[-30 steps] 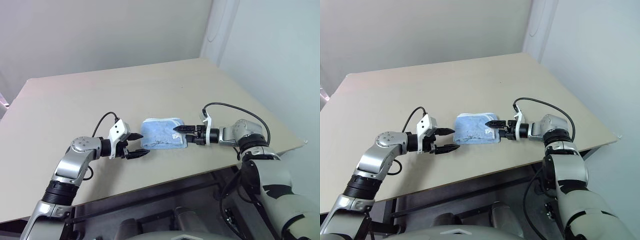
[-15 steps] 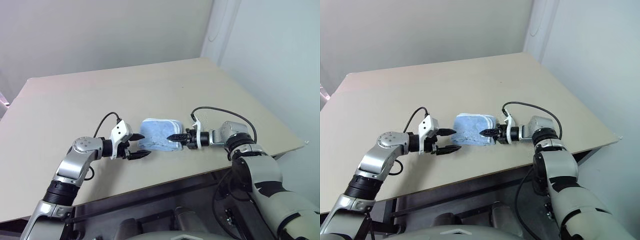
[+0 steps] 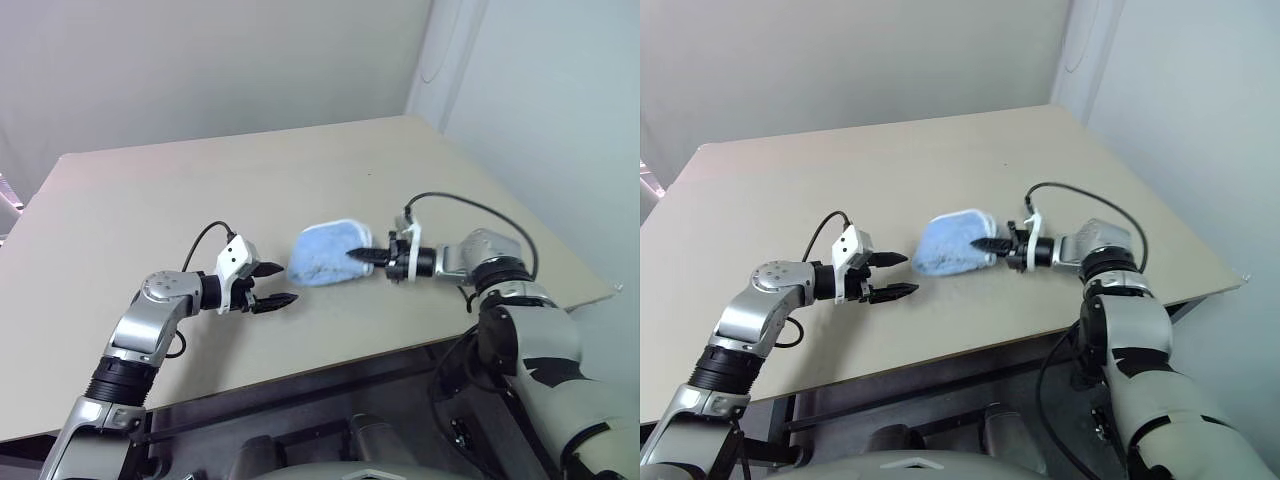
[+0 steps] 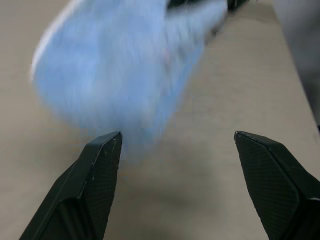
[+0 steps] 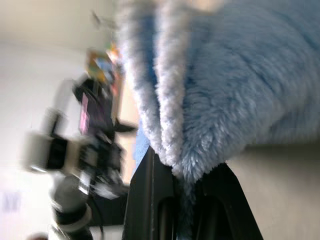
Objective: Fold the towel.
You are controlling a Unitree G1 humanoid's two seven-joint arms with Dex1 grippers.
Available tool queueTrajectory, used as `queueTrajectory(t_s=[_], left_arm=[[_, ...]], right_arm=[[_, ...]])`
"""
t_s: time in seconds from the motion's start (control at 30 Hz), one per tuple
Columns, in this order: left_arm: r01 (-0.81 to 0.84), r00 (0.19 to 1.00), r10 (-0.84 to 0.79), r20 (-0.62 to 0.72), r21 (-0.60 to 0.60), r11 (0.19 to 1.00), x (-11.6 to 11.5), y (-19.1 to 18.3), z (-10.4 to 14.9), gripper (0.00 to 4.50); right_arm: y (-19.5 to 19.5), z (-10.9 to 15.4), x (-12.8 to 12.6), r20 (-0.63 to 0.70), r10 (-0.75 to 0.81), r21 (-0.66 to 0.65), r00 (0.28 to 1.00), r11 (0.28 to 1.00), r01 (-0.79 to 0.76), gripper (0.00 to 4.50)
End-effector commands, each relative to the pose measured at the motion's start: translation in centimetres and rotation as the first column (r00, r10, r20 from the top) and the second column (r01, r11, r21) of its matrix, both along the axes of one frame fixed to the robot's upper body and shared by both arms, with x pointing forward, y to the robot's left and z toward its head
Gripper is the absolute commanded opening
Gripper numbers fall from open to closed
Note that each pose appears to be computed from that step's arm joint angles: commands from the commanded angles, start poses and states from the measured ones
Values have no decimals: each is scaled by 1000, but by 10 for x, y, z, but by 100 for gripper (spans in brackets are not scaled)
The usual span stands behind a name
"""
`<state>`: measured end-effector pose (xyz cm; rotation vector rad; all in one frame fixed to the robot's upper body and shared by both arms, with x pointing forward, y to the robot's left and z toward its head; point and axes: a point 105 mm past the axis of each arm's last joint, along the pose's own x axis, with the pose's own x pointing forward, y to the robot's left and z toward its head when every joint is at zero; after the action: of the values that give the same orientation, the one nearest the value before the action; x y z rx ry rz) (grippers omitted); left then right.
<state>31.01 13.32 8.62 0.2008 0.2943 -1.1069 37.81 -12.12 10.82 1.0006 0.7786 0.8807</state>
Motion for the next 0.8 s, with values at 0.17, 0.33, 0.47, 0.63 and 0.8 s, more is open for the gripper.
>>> queueTrajectory(t_s=[0.17, 0.33, 0.47, 0.63, 0.8], left_arm=[[-4, 998, 5, 62, -18, 1000, 9, 0, 18, 381], [0, 998, 2, 70, -28, 1000, 12, -6, 20, 381], [-4, 997, 7, 75, -42, 999, 12, -6, 26, 381], [-12, 998, 14, 64, -35, 999, 11, 0, 25, 381], [-14, 998, 16, 60, -34, 999, 11, 0, 25, 381]], right_arm=[[-69, 78, 21, 263, -326, 138, 908, 944, 299, 3], [-133, 66, 22, 227, -621, 140, 750, 783, 606, 3], [-168, 38, 6, 173, -757, 111, 629, 650, 752, 3], [-182, 20, -10, 106, -854, 113, 509, 519, 847, 3], [-189, -11, -26, 5, -903, 44, 430, 430, 902, 3]])
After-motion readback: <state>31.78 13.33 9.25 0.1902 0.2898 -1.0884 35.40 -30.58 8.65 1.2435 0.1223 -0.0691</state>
